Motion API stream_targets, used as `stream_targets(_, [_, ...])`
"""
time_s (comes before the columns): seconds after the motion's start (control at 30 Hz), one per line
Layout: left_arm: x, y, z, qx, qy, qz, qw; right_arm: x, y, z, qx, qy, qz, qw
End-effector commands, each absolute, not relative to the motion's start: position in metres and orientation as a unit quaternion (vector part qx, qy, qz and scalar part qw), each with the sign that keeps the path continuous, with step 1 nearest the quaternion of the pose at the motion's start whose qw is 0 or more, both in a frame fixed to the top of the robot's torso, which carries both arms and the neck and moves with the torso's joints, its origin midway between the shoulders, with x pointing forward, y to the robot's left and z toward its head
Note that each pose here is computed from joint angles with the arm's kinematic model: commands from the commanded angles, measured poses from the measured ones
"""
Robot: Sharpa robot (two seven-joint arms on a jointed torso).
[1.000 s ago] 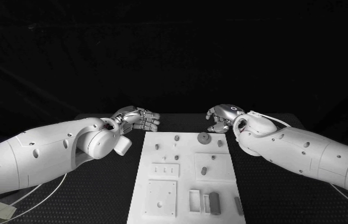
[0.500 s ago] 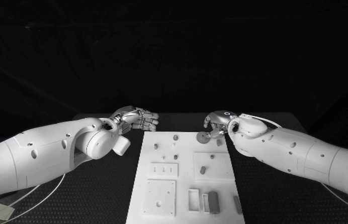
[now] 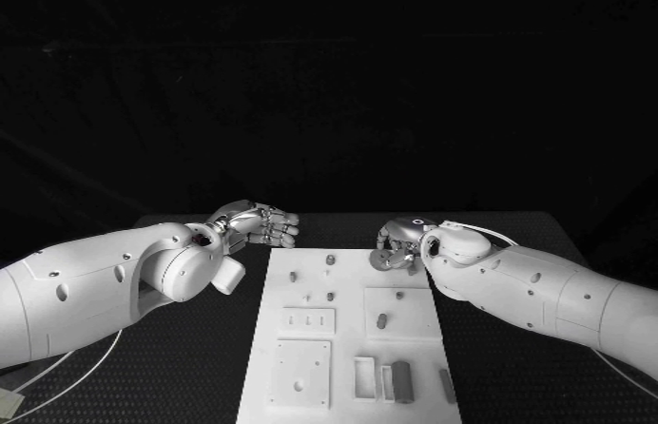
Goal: Assemble the parts on the task board
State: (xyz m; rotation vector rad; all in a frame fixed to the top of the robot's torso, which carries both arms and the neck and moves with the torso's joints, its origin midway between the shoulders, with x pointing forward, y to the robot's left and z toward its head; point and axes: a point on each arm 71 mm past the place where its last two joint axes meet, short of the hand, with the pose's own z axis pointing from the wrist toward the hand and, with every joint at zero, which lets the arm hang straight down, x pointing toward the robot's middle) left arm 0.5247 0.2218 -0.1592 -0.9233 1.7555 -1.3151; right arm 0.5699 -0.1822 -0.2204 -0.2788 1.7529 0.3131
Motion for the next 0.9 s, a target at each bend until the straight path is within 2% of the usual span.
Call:
stream_targets(0.03, [0.5241, 0.219, -0.1576, -0.352, 0.684, -0.522, 0.369, 0.5702, -0.1816, -0.2235, -0.13, 0.763, 0.136, 0.618])
stream_targets(0.33, [0.524, 0.2198, -0.1576, -0.352, 0.684, -0.521, 0.369, 0.5742, -0.1847, -0.2258, -0.12, 0.764, 0.123, 0.622])
stream_targets(0.9, [0.5237, 0.2189, -0.1576, -0.351, 0.684, -0.522, 0.368, 0.5754, -0.1894, -0.2261, -0.105, 0.763, 0.13, 0.624])
